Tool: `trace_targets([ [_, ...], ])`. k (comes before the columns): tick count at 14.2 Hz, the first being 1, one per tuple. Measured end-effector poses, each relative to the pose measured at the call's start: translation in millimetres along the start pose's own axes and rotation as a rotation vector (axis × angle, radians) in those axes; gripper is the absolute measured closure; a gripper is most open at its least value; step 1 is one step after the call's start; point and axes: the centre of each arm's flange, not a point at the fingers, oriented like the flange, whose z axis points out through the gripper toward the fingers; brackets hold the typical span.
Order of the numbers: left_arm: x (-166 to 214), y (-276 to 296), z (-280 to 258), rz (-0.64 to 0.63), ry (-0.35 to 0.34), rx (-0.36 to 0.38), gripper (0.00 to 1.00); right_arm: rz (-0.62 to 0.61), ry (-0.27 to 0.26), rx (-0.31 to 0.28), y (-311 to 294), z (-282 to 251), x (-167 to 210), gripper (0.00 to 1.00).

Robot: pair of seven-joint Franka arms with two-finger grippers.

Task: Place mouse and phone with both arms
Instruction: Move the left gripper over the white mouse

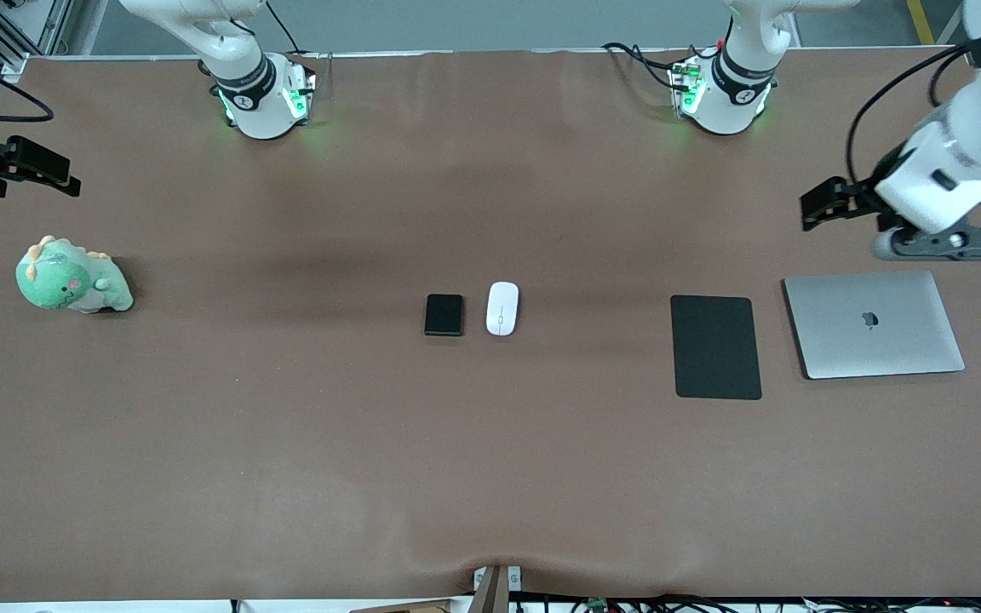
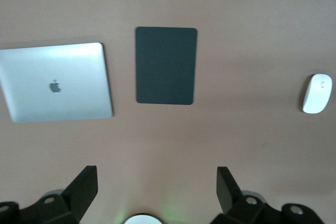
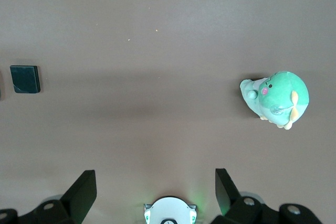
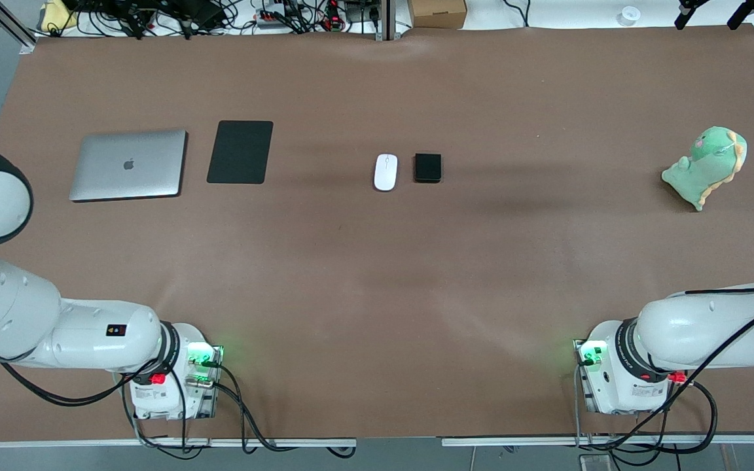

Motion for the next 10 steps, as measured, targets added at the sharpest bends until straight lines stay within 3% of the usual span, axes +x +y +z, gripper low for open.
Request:
trace_targets([
  [10, 6.0, 127.7, 55.2, -0.029, -0.025, -0.032, 0.0, 0.0, 0.0, 0.0, -0.1, 0.0, 0.0, 0.0],
])
